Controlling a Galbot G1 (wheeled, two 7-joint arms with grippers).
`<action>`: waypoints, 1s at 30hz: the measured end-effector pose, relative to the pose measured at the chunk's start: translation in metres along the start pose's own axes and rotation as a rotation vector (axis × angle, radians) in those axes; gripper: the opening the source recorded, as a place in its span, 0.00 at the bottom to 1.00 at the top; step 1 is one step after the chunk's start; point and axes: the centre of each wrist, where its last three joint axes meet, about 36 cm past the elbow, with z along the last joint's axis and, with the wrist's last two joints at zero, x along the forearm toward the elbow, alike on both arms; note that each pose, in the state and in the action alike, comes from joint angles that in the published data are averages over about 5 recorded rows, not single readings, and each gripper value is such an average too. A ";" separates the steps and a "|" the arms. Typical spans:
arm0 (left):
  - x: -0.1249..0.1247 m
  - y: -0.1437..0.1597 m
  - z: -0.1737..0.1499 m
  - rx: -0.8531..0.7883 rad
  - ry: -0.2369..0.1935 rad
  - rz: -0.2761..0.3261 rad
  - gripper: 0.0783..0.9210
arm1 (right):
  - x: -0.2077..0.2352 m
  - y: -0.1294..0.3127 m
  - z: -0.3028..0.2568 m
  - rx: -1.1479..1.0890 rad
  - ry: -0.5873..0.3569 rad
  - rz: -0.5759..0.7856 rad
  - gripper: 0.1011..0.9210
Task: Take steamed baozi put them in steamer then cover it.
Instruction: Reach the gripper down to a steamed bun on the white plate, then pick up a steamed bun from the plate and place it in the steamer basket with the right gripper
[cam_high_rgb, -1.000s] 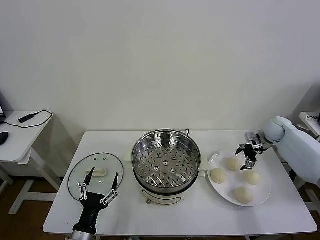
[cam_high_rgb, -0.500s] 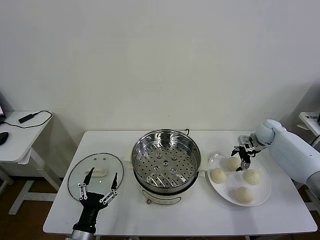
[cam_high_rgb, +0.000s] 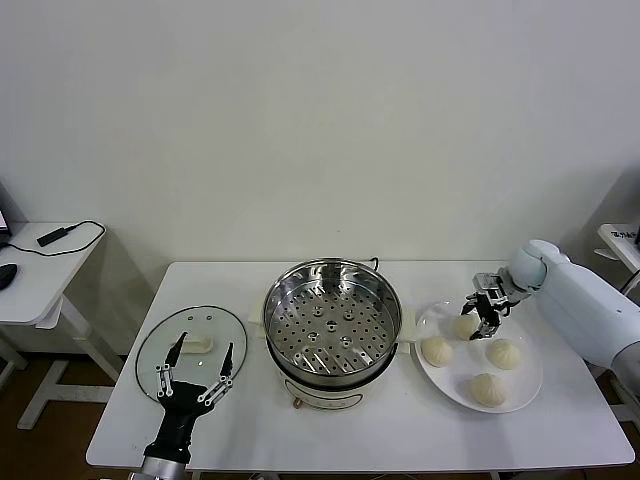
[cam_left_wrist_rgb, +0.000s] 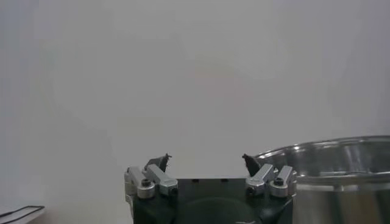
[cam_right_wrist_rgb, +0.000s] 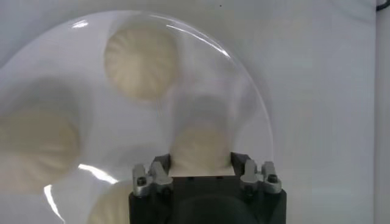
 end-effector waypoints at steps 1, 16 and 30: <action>-0.001 0.000 -0.001 0.000 -0.002 0.000 0.88 | 0.005 -0.002 -0.002 0.013 -0.004 0.006 0.65; -0.004 0.000 -0.009 0.002 -0.023 0.006 0.88 | 0.130 -0.066 -0.124 0.541 -0.080 0.112 0.65; -0.006 -0.001 -0.016 0.006 -0.035 0.003 0.88 | 0.171 -0.078 -0.287 1.121 -0.069 0.109 0.65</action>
